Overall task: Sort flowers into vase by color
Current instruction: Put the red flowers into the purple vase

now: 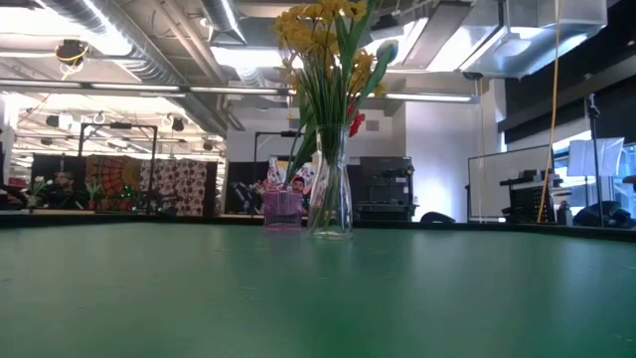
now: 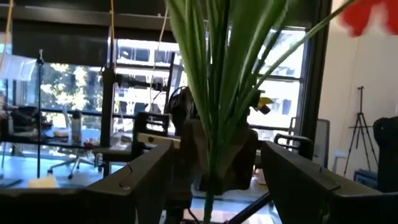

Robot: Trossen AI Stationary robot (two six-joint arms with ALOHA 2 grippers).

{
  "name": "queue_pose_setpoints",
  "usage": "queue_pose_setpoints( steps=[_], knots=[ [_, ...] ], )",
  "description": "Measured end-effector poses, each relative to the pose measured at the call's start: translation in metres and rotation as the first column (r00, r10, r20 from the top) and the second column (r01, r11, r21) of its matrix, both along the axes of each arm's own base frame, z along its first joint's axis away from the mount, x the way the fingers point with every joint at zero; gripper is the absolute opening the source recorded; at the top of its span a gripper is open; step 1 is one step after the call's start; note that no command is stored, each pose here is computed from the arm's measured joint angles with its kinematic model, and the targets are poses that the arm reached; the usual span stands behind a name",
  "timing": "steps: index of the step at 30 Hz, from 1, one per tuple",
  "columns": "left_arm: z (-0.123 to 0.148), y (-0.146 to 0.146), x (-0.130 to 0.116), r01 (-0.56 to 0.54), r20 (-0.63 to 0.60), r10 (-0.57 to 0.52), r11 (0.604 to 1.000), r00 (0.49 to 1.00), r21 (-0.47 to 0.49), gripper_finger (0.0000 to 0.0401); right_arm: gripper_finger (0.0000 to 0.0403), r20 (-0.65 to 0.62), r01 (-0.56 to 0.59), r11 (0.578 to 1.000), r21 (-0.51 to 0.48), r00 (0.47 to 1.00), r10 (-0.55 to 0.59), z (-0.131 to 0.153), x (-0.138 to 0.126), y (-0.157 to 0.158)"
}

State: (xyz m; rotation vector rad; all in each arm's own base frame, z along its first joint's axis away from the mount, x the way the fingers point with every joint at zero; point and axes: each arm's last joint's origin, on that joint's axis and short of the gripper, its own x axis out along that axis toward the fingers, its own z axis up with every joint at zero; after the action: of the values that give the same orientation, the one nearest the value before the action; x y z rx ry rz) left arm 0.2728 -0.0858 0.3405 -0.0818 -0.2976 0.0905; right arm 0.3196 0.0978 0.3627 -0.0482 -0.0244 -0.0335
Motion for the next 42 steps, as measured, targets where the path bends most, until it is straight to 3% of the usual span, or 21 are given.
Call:
queue_pose_setpoints(
  steps=[6,26,32,42],
  knots=[
    [-0.005,-0.001,0.005,-0.003,-0.02,0.003,1.0,1.0,0.002,0.0238,0.0007,0.0,-0.044,0.998,0.047,0.999,0.044,-0.003,0.006,-0.007],
    [-0.006,0.012,0.008,-0.058,-0.029,0.057,0.998,0.998,-0.033,0.0226,0.0007,-0.001,-0.071,0.996,0.049,0.997,0.071,-0.013,0.018,-0.008],
    [-0.007,0.008,0.007,-0.068,-0.042,0.067,0.997,0.997,-0.036,0.0165,0.0007,-0.009,-0.07,0.996,0.047,0.997,0.071,-0.014,0.018,-0.008],
    [-0.008,-0.002,0.003,-0.081,-0.054,0.078,0.996,0.996,-0.047,0.0013,0.0008,-0.018,-0.062,0.997,0.041,0.998,0.063,-0.015,0.018,-0.008]
  ],
)
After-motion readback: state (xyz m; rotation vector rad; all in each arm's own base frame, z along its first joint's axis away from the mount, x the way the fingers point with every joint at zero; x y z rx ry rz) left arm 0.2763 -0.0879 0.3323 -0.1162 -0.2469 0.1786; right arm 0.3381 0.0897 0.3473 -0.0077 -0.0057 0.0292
